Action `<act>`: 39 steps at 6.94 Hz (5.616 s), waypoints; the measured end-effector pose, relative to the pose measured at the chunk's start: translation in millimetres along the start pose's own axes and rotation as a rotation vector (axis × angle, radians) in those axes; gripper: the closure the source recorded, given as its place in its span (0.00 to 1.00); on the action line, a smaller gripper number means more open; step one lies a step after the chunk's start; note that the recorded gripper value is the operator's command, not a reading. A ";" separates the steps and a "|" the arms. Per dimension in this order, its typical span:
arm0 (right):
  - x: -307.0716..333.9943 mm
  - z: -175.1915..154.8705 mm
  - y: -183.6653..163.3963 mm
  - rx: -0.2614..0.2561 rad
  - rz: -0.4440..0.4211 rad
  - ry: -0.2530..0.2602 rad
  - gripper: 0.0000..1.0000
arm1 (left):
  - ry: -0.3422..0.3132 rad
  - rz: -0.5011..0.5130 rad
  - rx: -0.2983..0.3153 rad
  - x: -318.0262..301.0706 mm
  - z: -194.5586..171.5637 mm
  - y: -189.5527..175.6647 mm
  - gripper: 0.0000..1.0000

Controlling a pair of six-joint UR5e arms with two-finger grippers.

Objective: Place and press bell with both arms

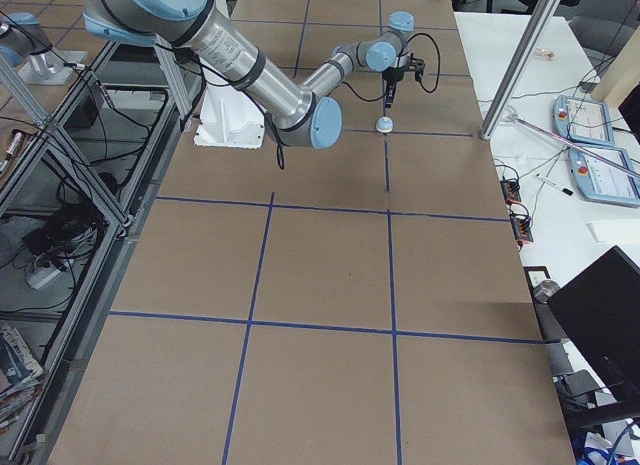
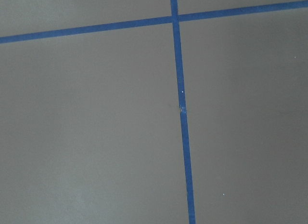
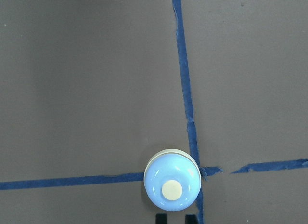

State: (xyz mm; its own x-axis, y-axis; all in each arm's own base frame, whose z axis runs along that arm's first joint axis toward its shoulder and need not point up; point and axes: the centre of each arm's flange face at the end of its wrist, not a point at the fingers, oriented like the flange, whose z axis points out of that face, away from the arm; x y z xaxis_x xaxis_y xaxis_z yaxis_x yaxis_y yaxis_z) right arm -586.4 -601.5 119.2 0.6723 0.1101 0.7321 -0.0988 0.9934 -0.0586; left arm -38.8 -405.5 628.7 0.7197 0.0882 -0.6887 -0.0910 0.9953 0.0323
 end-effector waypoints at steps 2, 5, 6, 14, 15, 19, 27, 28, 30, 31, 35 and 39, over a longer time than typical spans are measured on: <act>-8.8 15.5 4.5 0.008 -0.016 -0.003 0.87 | 0.017 0.004 0.004 2.3 -0.3 0.6 0.00; -14.9 39.3 18.7 0.015 -0.051 0.000 0.89 | 0.018 0.038 0.049 -3.5 6.3 -9.9 0.00; -15.0 43.1 20.2 0.026 -0.057 0.009 0.94 | 0.018 0.039 0.052 -4.5 7.4 -10.6 0.00; -6.1 72.6 17.7 0.068 -0.062 0.083 0.94 | 0.018 0.040 0.054 -5.0 7.9 -11.0 0.00; -8.8 66.7 16.9 0.070 -0.062 0.073 0.91 | 0.018 0.040 0.054 -5.1 8.0 -11.0 0.00; -16.7 10.1 -4.3 0.061 -0.049 -0.017 0.00 | 0.018 0.038 0.052 -6.0 8.9 -10.8 0.00; 385.5 -106.9 -56.9 -0.036 -0.353 0.130 0.00 | 0.011 0.053 0.051 -10.5 14.6 -29.0 0.00; 444.3 -120.6 -39.4 -0.052 -0.390 0.135 0.00 | 0.008 0.048 0.041 -14.3 19.5 -49.0 0.00; 573.3 -137.7 -3.1 -0.088 -0.443 0.142 0.00 | 0.012 0.033 0.020 -22.1 29.4 -86.0 0.00; 635.4 -142.7 13.5 -0.106 -0.448 0.151 0.00 | 0.015 0.019 0.012 -26.3 33.0 -86.6 0.00; 793.6 -114.9 75.3 -0.168 -0.255 0.091 0.00 | 0.015 -0.018 -0.009 -42.1 46.1 -60.7 0.00; 816.2 -100.9 59.8 -0.161 -0.190 0.046 0.00 | 0.006 -0.011 -0.006 -41.1 44.1 -61.2 0.00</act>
State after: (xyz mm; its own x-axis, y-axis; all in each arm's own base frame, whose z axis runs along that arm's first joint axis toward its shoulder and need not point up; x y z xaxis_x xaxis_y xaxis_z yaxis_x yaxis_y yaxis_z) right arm 30.5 -448.9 644.7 0.7010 -0.0813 0.7085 0.1480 0.9884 -0.0330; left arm -32.5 -468.2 686.9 0.7168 0.0772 -0.6930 -0.0873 0.9960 0.0207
